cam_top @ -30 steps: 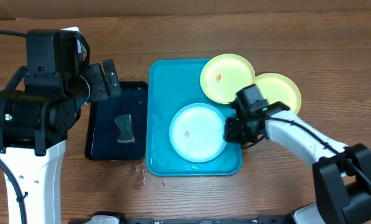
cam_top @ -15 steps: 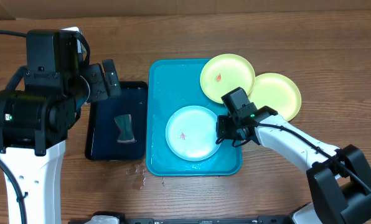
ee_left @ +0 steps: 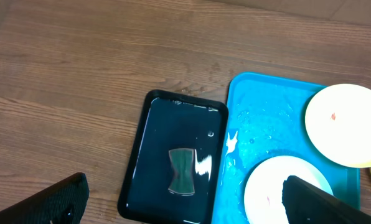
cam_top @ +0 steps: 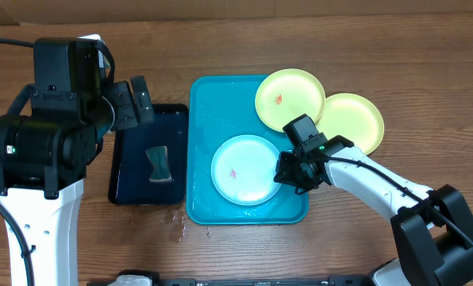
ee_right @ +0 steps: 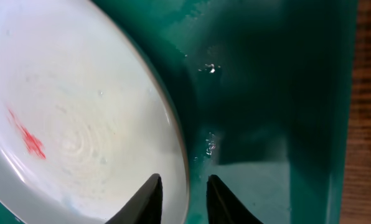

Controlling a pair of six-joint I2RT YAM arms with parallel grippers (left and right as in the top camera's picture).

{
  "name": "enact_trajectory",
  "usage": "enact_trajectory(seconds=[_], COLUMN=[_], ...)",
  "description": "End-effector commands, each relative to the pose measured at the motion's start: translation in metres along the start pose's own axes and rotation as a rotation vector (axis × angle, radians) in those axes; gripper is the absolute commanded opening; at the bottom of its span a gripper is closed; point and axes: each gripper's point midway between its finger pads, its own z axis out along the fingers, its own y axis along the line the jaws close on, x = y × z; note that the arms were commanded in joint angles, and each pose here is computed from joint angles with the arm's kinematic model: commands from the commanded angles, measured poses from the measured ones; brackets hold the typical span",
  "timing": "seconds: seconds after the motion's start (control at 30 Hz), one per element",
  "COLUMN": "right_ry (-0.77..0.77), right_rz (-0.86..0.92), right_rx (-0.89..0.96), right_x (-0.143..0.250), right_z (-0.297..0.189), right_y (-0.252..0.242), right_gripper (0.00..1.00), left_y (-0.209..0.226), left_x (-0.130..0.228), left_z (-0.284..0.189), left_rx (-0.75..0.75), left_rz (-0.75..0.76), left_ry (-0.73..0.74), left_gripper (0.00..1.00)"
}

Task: Clean dirty plates on tray and stack at the side

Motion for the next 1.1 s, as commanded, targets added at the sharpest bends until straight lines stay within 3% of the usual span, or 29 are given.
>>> enact_trajectory(seconds=[0.0, 0.1, 0.2, 0.33, 0.43, 0.73, 0.9, 0.97, 1.0, 1.07], right_ry=[-0.027, -0.058, -0.068, -0.070, -0.072, -0.099, -0.094, -0.087, -0.085, -0.083], right_rz=[0.011, 0.011, 0.012, 0.011, 0.011, 0.009, 0.010, 0.012, 0.013, 0.013], right_rx=[-0.010, 0.018, 0.029, 0.031, 0.031, 0.039, 0.044, 0.050, 0.053, 0.055], right_x=[-0.007, -0.012, -0.014, -0.014, -0.015, -0.020, -0.021, -0.020, -0.020, -0.020], right_z=[-0.004, -0.004, -0.004, -0.004, -0.004, -0.004, 0.000, 0.003, 0.004, 0.006], right_y=[0.005, 0.000, -0.002, -0.002, -0.002, -0.003, -0.004, -0.005, -0.006, -0.006], right_gripper=[0.18, 0.06, 0.04, 0.05, 0.22, 0.07, 0.11, 0.07, 0.07, 0.06], left_y=[-0.002, -0.002, -0.002, -0.002, -0.002, -0.007, -0.021, -0.019, -0.018, -0.016], left_x=[-0.001, -0.001, -0.001, -0.001, -0.001, -0.013, 0.008, 0.022, 0.030, 0.049], left_z=[0.000, 0.000, 0.000, 0.000, 0.000, -0.001, 0.006, 0.016, 0.023, 0.038], left_rx=[0.007, 0.007, 0.007, 0.007, 0.007, 0.035, 0.115, 0.095, 0.082, 0.052], left_rz=[-0.020, -0.020, -0.020, -0.020, -0.020, -0.033, -0.030, -0.059, -0.078, -0.115], left_ry=[-0.001, -0.001, -0.001, -0.001, -0.001, -0.051, 0.046, 0.105, 0.141, 0.218], left_gripper=[1.00, 1.00, 1.00, 1.00, 1.00, 1.00, 1.00, 1.00, 0.94, 0.91])
